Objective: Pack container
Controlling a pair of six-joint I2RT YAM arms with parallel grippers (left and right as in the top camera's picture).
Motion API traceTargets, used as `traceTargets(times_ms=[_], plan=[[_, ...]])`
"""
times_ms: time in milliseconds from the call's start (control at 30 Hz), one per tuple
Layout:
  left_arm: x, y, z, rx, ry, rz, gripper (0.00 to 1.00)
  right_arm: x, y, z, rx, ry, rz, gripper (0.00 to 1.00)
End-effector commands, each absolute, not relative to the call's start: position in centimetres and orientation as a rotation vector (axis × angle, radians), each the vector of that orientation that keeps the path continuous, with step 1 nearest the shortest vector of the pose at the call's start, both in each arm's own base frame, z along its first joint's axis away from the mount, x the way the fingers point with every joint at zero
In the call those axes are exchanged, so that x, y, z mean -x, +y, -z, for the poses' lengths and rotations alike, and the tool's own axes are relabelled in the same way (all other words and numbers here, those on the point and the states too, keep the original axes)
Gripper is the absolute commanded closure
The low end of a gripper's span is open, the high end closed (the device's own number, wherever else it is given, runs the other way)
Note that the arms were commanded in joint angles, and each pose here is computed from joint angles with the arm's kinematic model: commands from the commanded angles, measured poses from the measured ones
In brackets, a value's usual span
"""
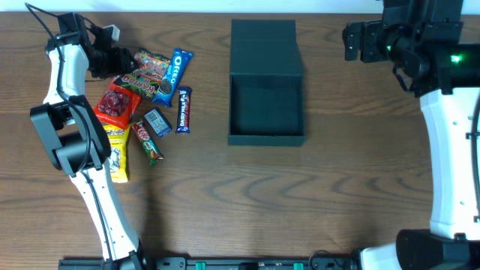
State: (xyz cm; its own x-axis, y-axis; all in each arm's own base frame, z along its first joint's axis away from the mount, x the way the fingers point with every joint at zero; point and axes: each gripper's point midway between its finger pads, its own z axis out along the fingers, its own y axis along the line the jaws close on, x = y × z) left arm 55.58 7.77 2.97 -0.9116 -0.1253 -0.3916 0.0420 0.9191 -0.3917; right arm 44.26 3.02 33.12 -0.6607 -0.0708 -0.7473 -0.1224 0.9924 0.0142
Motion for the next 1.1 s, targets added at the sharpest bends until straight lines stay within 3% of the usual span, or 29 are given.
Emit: traceTargets(times_ms=[0, 433, 600, 733, 800, 1067], plan=[[-55.4, 7.3, -1.6, 0.044, 2.668, 0.617, 0.42, -44.2, 3.2, -32.7, 0.112, 2.306, -0.102, 0.01], [-55.0, 7.1, 0.1, 0.083, 2.700, 0.647, 0.46, -44.2, 3.2, -32.7, 0.089, 2.308, -0.117, 0.01], [-54.9, 7.0, 0.1, 0.084, 2.702, 0.654, 0.67, -44.2, 3.2, -32.7, 0.089, 2.308, -0.117, 0.01], [-54.7, 6.8, 0.1, 0.085, 2.705, 0.669, 0.79, -44.2, 3.2, -32.7, 0.089, 2.308, -0.116, 0.01], [-54.7, 6.8, 0.1, 0.086, 2.707, 0.671, 0.94, -44.2, 3.2, -32.7, 0.089, 2.308, -0.116, 0.01], [-54.9, 6.1, -0.9, 0.122, 2.681, 0.745, 0.95, -44.2, 3.2, -32.7, 0.089, 2.308, -0.116, 0.01]])
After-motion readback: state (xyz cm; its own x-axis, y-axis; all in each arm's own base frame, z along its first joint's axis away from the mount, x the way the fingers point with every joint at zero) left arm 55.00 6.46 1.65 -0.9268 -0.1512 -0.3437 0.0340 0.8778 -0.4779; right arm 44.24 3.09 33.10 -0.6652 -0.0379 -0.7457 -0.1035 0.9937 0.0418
